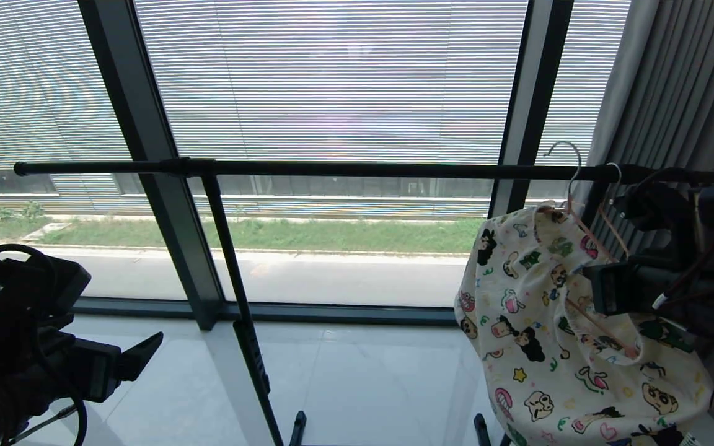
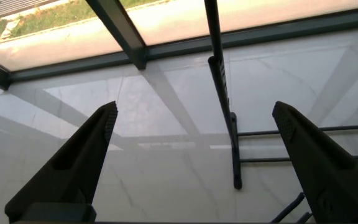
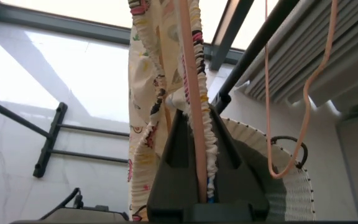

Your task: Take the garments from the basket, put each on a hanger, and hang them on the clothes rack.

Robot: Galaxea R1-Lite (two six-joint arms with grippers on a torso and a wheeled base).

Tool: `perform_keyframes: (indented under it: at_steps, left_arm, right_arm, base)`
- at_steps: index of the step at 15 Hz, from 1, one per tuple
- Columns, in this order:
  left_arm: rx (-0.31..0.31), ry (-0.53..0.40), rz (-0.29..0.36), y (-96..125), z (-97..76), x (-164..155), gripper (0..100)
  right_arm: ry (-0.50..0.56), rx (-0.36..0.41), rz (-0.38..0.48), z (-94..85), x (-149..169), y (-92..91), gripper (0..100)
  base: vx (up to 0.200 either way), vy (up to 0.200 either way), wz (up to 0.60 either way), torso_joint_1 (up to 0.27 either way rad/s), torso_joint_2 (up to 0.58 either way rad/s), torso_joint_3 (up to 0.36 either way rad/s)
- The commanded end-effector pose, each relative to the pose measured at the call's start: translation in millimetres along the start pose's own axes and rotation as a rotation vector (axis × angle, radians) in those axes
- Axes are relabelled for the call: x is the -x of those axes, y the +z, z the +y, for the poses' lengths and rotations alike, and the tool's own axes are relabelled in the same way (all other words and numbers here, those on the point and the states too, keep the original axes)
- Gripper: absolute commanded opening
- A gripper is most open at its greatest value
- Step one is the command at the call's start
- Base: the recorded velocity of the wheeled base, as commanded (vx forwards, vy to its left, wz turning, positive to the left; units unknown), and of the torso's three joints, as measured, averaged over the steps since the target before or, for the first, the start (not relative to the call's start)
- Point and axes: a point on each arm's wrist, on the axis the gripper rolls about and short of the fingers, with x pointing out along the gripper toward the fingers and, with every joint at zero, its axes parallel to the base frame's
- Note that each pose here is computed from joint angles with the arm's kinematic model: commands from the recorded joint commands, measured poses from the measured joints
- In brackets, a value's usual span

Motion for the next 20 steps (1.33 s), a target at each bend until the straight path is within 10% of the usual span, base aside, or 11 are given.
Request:
perform_keyframes:
  at_steps: [1,20]
  left_arm:
    - [0.000,0.000,0.000,0,0.0,0,100]
    - [-0.002,-0.005,-0.007,0,-1.0,2,100]
  right_arm:
    - [0.004,0.002,0.004,0.5,-1,-0.5,0]
    - [-0.014,-0.004,0.069,-12.0,-69,-10.7,0]
  base:
    - [0.200,0.000,0.00,0.002,0.00,-0.002]
    - [0.011,0.000,0.00,0.000,0.00,0.000]
